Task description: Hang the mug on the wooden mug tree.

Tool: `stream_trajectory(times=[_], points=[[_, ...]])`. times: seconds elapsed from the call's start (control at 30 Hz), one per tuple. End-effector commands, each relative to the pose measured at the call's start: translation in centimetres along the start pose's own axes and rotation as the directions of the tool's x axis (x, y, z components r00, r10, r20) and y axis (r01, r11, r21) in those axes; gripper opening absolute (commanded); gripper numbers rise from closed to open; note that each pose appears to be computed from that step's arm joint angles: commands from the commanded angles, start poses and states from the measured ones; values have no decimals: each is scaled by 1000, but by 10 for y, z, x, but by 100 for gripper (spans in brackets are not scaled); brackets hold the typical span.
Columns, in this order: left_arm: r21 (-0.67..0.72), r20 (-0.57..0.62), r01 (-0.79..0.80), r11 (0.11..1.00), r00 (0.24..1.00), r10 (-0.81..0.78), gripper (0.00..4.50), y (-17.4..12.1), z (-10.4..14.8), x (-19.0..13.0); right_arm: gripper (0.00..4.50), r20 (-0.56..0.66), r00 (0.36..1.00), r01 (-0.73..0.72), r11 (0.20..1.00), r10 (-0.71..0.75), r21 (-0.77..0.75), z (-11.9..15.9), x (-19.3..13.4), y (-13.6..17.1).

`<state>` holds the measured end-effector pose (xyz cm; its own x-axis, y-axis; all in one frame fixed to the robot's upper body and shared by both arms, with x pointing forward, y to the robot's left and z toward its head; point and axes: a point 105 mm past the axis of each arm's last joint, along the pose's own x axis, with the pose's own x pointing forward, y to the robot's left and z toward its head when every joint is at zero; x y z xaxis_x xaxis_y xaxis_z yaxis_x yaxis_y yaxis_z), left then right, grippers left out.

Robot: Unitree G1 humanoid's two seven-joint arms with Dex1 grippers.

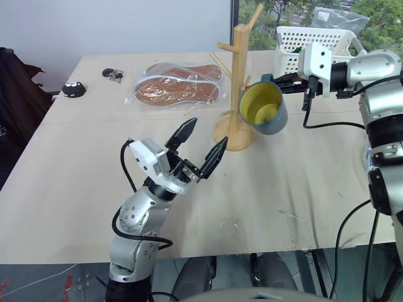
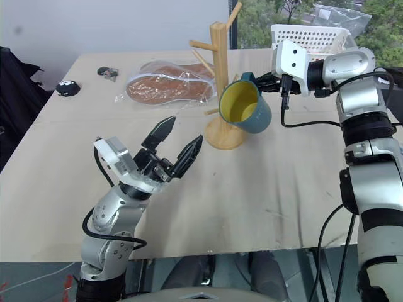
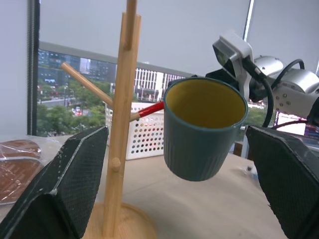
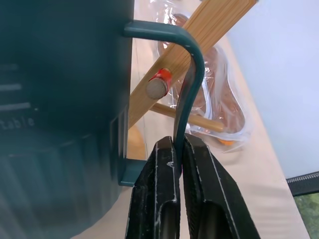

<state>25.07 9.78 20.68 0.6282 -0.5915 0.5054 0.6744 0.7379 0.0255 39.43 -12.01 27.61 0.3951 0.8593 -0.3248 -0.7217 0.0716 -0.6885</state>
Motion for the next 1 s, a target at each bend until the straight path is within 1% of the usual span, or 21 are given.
stream_trajectory(times=[0.03, 0.2, 0.23, 0.3, 0.47, 0.5, 0.53, 0.6, 0.63, 0.7, 0.77, 0.83, 0.9, 0.93, 1.0], points=[[33, 54, 8, 999, 998, -10, 450, -5, 12, 0, 8, 36, 999, 33, 998, -31, -62, 21, -2, -16], [33, 62, 6, 999, 998, -8, 450, -4, 11, 0, 8, 52, 997, 55, 997, -52, -61, 26, 1, -22], [33, 63, 7, 999, 998, -9, 450, -4, 11, 1, 32, 50, 997, 58, 996, -55, -63, 27, 1, -23], [34, 64, 11, 999, 998, -13, 450, -4, 10, 2, 96, 43, 997, 61, 996, -58, -64, 26, -1, -24], [35, 63, 21, 999, 998, -23, 450, -4, 9, 4, 349, 20, 995, 96, 993, -95, -64, 24, -12, -30], [35, 61, 23, 999, 998, -25, 450, -4, 9, 5, 405, 13, 994, 109, 992, -109, -60, 23, -16, -31], [41, 47, 24, 999, 999, -26, 450, -4, 6, 5, 444, 16, 988, 155, 987, -155, -29, 20, -27, -36], [56, 0, 18, 998, 1000, -18, 450, -2, -1, 3, 444, 17, 975, 222, 975, -222, 31, 13, -46, -38], [72, -43, 6, 997, 999, -3, 450, 2, -8, 0, 444, 20, 969, 244, 967, -245, 72, 8, -53, -35], [88, -156, -14, 996, 987, 28, 450, 10, -25, -8, 444, 37, 964, 254, 951, -265, 174, -3, -60, -16], [81, -253, -8, 997, 967, 28, 450, 14, -40, -17, 444, 62, 961, 242, 928, -270, 284, -13, -60, 15], [59, -327, 27, 998, 945, -6, 450, 10, -49, -27, 444, 83, 960, 212, 889, -267, 406, -20, -56, 55], [68, -416, 61, 996, 909, -27, 450, 7, -60, -39, 448, 79, 954, 203, 816, -290, 541, -25, -50, 97], [84, -454, 86, 993, 890, -38, 450, 6, -64, -46, 448, 69, 951, 205, 782, -302, 588, -27, -47, 116], [93, -517, 84, 992, 856, -24, 450, 10, -70, -62, 448, 26, 938, 246, 714, -346, 655, -32, -42, 151]])
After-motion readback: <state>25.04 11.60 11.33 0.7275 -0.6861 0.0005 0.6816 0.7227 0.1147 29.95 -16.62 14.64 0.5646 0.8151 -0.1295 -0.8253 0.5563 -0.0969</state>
